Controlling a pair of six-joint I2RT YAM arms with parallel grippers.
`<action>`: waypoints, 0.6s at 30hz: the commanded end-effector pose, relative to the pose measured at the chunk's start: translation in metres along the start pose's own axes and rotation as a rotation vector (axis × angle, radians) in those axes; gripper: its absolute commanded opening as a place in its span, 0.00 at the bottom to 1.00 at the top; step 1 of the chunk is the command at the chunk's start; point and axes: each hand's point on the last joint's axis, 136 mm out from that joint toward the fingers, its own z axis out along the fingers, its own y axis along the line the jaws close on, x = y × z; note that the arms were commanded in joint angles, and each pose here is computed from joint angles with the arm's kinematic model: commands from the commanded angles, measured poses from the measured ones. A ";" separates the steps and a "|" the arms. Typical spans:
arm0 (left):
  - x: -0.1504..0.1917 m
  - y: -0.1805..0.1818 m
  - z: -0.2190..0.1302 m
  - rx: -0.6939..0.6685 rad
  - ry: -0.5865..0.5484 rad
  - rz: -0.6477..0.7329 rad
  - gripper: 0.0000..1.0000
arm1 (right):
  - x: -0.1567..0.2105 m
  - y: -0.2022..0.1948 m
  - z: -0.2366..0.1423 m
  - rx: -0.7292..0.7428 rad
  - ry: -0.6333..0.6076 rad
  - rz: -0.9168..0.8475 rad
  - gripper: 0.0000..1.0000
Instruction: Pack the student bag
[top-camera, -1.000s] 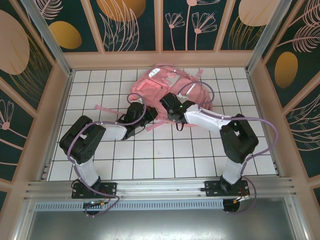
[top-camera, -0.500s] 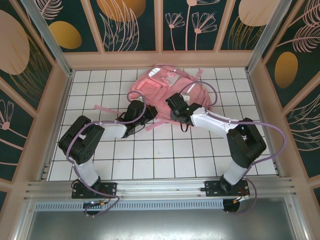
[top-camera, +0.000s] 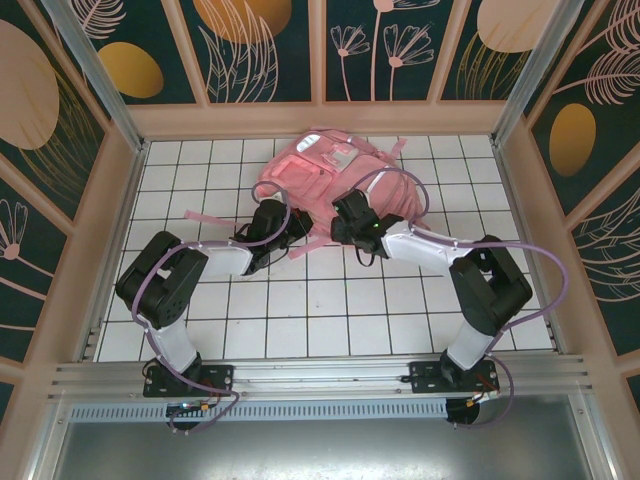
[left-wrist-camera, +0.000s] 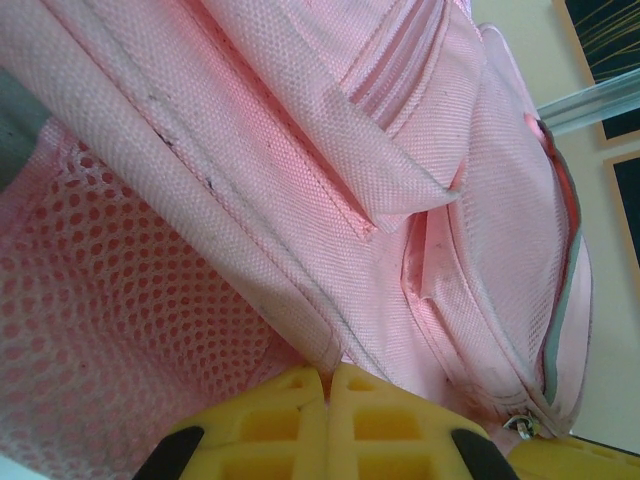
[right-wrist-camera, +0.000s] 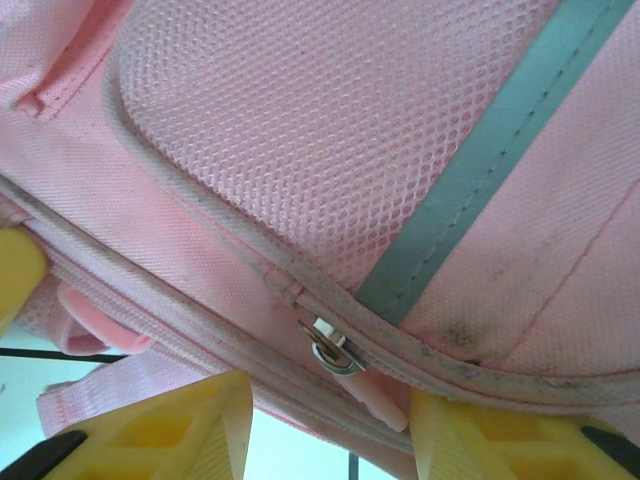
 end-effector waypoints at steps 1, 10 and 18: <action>-0.014 -0.028 -0.007 0.067 -0.037 0.026 0.02 | -0.018 -0.012 0.015 0.020 -0.074 -0.001 0.42; -0.028 -0.009 -0.009 0.001 -0.088 0.015 0.01 | -0.028 -0.014 0.012 0.003 -0.070 -0.056 0.00; -0.092 0.043 -0.011 -0.150 -0.253 0.011 0.00 | 0.007 -0.015 -0.016 -0.138 0.149 -0.103 0.00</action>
